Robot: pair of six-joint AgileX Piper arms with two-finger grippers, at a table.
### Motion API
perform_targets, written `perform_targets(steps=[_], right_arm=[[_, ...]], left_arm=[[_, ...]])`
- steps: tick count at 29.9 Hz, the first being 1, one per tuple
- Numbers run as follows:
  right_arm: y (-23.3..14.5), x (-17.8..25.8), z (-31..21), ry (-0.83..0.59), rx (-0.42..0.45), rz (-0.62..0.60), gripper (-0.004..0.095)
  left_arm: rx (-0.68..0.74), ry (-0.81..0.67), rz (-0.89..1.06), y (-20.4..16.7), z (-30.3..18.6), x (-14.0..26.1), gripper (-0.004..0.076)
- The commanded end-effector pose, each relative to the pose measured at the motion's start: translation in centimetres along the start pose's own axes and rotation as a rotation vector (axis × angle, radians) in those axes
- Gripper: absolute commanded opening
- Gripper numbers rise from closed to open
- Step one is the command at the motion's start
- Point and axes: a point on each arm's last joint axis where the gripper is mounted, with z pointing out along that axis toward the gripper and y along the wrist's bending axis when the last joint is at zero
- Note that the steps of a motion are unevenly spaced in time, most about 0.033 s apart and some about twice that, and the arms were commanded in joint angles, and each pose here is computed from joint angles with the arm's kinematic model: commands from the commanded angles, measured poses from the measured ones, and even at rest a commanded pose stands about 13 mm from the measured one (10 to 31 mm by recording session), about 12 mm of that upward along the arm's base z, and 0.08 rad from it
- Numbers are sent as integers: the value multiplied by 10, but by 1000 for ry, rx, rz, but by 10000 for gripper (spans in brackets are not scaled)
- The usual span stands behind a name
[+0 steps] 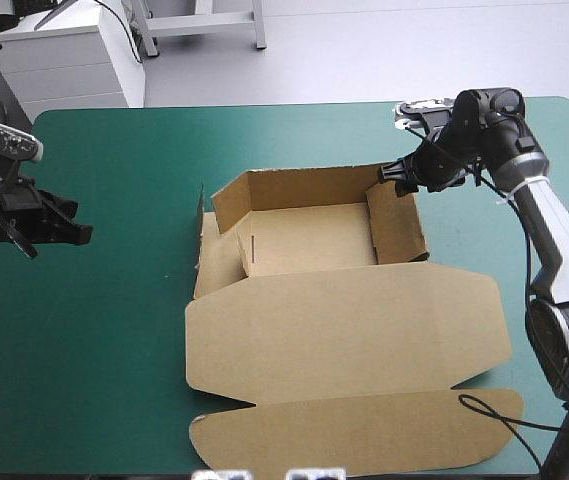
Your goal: Fold the box
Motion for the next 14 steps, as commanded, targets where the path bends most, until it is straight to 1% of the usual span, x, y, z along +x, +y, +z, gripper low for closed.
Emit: perform_targets(steps=[1,5,9,12,14], right_arm=[[0,3,-10,-12,7,6,519],[-2,8,14,59,-5,25,519],[-2,12,37,119,-42,47,518],[0,11,49,143,-76,68,503],[2,11,53,151,-111,84,462]], left_arm=[[-21,-86,10,-4,-14,-9,-8],[-20,-85,8,-4,-14,-9,-8],[-16,-87,5,-4,-14,-9,-8],[-3,-97,-1,-6,-14,-10,-8],[-3,-99,-1,-6,-14,-10,-8]])
